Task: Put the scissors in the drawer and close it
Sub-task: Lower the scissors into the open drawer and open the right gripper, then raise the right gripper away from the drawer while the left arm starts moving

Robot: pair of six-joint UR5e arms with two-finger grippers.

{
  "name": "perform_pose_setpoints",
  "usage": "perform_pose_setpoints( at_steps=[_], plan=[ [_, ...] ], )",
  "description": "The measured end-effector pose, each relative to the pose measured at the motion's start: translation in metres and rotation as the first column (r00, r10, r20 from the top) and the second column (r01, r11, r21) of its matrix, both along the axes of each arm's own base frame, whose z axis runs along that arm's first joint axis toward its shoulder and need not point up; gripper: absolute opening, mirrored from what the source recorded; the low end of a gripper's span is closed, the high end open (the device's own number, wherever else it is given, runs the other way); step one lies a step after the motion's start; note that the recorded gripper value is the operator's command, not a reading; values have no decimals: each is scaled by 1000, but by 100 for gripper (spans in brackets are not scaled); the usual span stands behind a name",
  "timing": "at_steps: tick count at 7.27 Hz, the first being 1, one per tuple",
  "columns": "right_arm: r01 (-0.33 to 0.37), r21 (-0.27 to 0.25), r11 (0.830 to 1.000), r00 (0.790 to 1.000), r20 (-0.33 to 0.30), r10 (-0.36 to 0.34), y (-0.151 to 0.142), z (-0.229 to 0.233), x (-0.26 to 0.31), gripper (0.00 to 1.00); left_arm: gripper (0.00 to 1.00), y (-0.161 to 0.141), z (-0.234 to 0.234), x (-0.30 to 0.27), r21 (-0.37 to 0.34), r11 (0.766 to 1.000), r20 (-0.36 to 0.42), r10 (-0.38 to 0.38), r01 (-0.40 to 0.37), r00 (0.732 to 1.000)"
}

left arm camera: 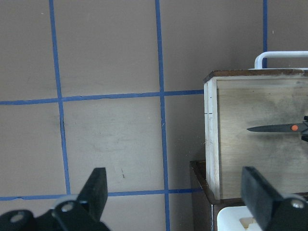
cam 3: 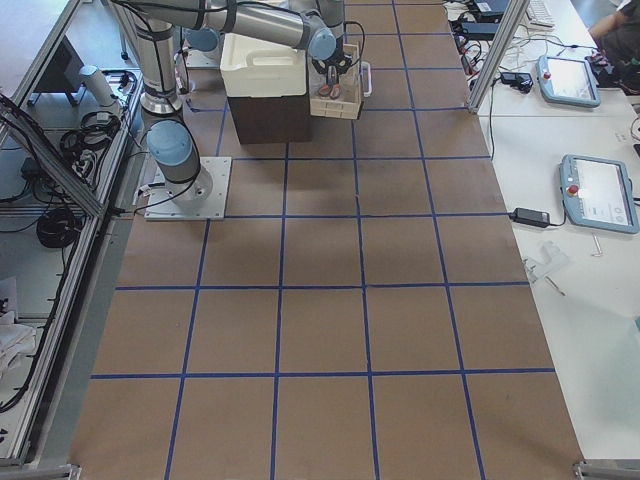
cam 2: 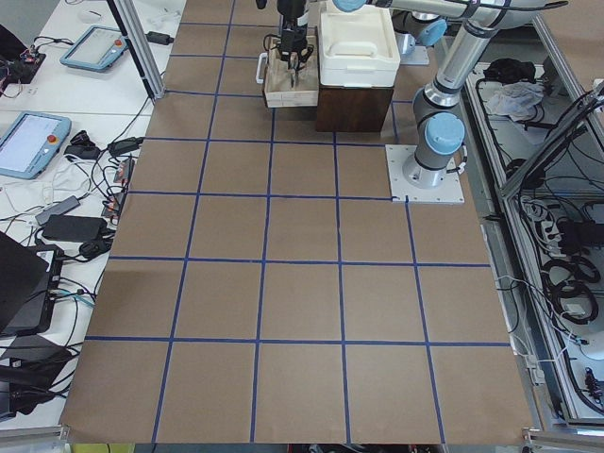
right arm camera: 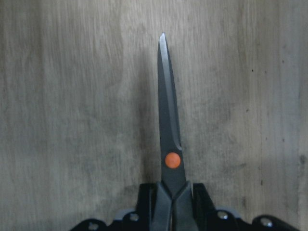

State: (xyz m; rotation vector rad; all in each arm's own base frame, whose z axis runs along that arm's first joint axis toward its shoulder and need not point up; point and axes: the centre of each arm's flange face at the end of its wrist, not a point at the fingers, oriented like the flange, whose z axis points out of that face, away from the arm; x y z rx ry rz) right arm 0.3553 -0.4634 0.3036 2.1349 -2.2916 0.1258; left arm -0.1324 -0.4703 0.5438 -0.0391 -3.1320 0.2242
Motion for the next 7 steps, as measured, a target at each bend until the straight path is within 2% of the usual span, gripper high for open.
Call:
perform_pose_setpoints(
  at_steps=[1, 2, 3, 4, 7],
  plan=[
    [-2, 6, 1000, 1000, 5, 2, 0, -1, 1, 2, 100, 1, 0, 2, 2, 1000, -3, 8, -8, 1000],
    [-3, 10, 1000, 1000, 6, 3, 0, -3, 1, 37, 100, 2, -3, 5, 8, 1000, -5, 15, -15, 1000],
    [-3, 12, 1000, 1000, 6, 3, 0, -3, 1, 84, 100, 3, -1, 4, 6, 1000, -20, 28, -28, 999],
    [-1, 13, 1000, 1000, 8, 1, 0, -4, 2, 100, 100, 4, 3, 1, 4, 998, -51, 58, -58, 997],
    [2, -7, 1000, 1000, 17, -2, -6, 9, 4, 100, 100, 7, 1, -1, 37, 996, -78, 86, -83, 993]
  ],
)
